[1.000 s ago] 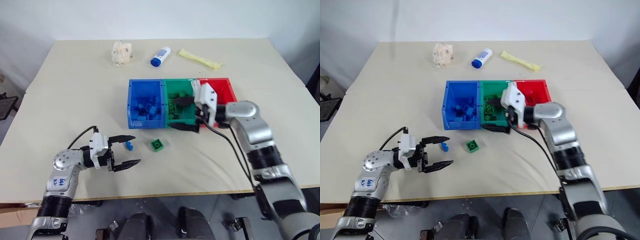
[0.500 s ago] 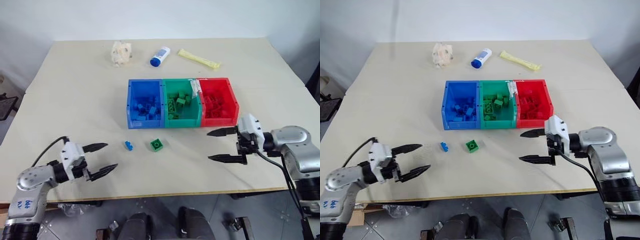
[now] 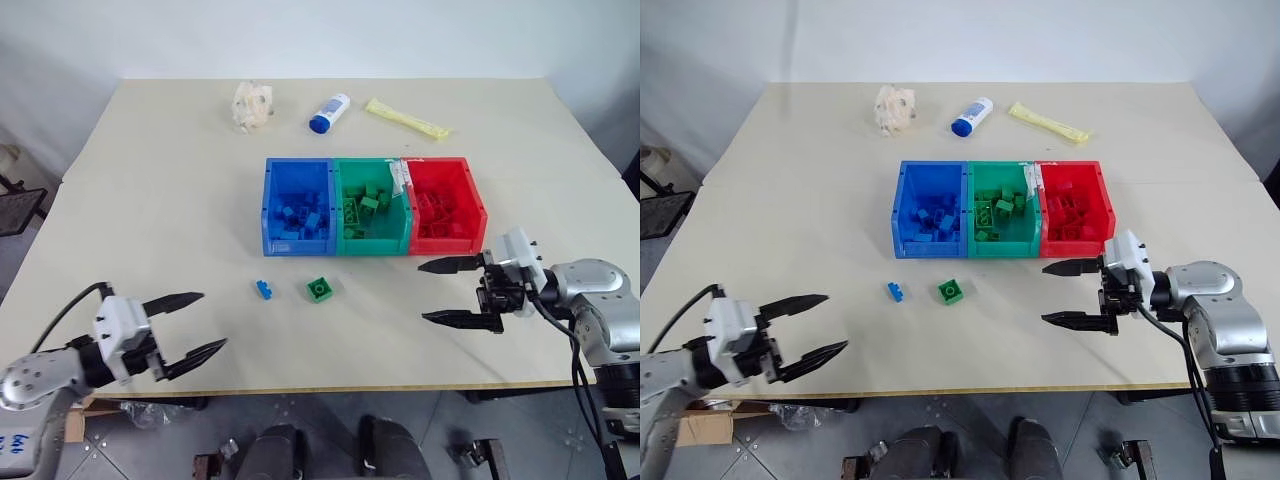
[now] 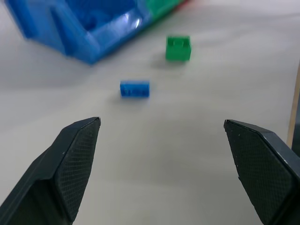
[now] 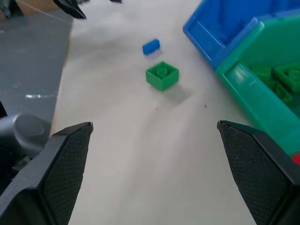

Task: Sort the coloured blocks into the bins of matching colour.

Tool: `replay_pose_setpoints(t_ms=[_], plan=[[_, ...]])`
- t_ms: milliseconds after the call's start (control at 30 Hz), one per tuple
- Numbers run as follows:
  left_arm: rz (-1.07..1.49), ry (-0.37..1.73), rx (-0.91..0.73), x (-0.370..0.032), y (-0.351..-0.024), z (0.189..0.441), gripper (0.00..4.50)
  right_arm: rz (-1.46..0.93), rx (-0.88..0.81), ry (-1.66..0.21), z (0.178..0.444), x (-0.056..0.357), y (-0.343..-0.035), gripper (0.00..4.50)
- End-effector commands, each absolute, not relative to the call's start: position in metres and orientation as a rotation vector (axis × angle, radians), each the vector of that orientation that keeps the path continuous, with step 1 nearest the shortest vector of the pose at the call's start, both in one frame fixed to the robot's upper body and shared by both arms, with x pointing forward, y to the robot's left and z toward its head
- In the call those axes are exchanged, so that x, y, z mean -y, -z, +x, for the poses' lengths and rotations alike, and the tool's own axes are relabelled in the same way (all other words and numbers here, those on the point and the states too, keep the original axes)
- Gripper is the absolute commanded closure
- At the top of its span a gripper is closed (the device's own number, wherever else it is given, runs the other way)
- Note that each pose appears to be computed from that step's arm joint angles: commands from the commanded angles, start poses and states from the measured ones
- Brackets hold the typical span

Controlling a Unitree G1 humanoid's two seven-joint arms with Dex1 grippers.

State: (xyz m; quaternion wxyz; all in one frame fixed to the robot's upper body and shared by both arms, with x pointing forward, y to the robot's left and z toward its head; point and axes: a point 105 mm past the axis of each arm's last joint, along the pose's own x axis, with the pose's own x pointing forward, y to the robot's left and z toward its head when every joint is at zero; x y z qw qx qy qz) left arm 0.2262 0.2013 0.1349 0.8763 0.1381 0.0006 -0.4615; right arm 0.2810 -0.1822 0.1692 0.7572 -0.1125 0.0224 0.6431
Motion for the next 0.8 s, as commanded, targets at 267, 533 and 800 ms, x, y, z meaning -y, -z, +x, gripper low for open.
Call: replay_pose_setpoints(t_ms=[267, 533, 800], plan=[[0.299, 1.076, 0.044, -0.106, -0.132, 0.262, 0.00, -0.218, 0.048, -1.390, 0.264, 0.187, -0.182, 0.06], [0.336, 1.097, -0.015, -0.078, -0.107, 0.295, 0.00, -0.236, 0.051, -1.288, 0.255, 0.189, -0.180, 0.06], [0.452, 1.120, -0.088, -0.068, -0.092, 0.314, 0.00, -0.254, 0.061, -1.210, 0.246, 0.193, -0.183, 0.06]])
